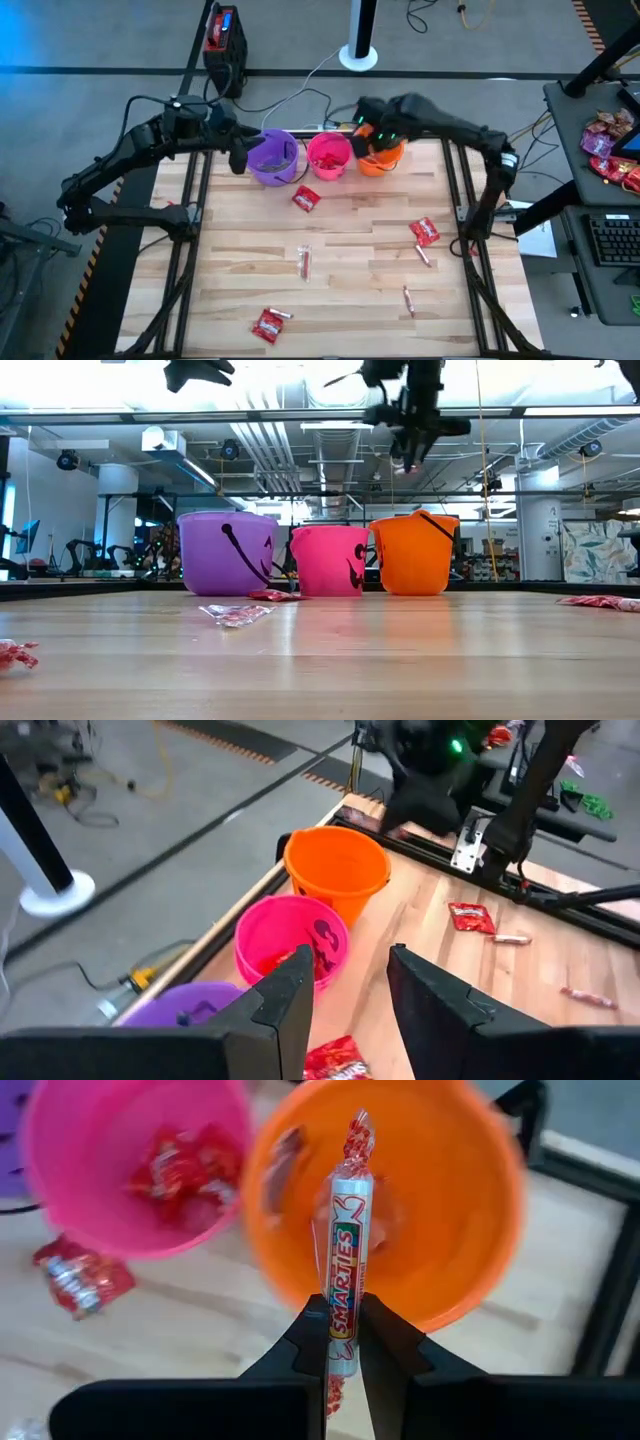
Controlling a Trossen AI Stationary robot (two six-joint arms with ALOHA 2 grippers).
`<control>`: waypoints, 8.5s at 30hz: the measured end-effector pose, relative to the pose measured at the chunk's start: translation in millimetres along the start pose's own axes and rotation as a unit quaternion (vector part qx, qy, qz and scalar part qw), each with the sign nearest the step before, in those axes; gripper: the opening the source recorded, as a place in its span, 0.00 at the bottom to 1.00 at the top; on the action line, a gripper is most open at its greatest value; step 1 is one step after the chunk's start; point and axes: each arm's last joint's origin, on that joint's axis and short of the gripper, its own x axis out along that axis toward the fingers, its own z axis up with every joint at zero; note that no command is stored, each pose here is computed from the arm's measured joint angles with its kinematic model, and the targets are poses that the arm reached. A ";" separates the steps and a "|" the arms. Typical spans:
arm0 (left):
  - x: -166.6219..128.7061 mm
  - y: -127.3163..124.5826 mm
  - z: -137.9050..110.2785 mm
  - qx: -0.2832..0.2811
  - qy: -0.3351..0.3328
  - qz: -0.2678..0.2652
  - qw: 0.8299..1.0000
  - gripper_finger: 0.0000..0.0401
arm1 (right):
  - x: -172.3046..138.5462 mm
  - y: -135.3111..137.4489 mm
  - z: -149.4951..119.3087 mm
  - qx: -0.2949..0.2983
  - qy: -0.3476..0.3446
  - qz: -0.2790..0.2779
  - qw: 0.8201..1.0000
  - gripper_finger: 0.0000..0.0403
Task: Sort candy by brand, put in halloween buckets
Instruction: Put the transparent candy roll into the orange bucket, then put the red candy pack into the pink bucket
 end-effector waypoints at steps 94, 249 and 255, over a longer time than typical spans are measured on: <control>9.2 -275.0 -228.8 -0.101 0.340 -0.213 0.910 0.00 | -11.1 -40.4 -19.4 -0.227 -0.064 0.128 0.963 0.49; 200.7 30.4 20.7 0.017 0.158 0.077 0.984 0.00 | -9.5 -45.2 -18.5 -0.221 -0.086 0.133 0.962 0.49; 239.1 33.3 17.9 0.083 0.231 0.045 0.968 0.00 | -7.7 -53.7 -8.5 -0.191 -0.099 0.130 0.968 0.49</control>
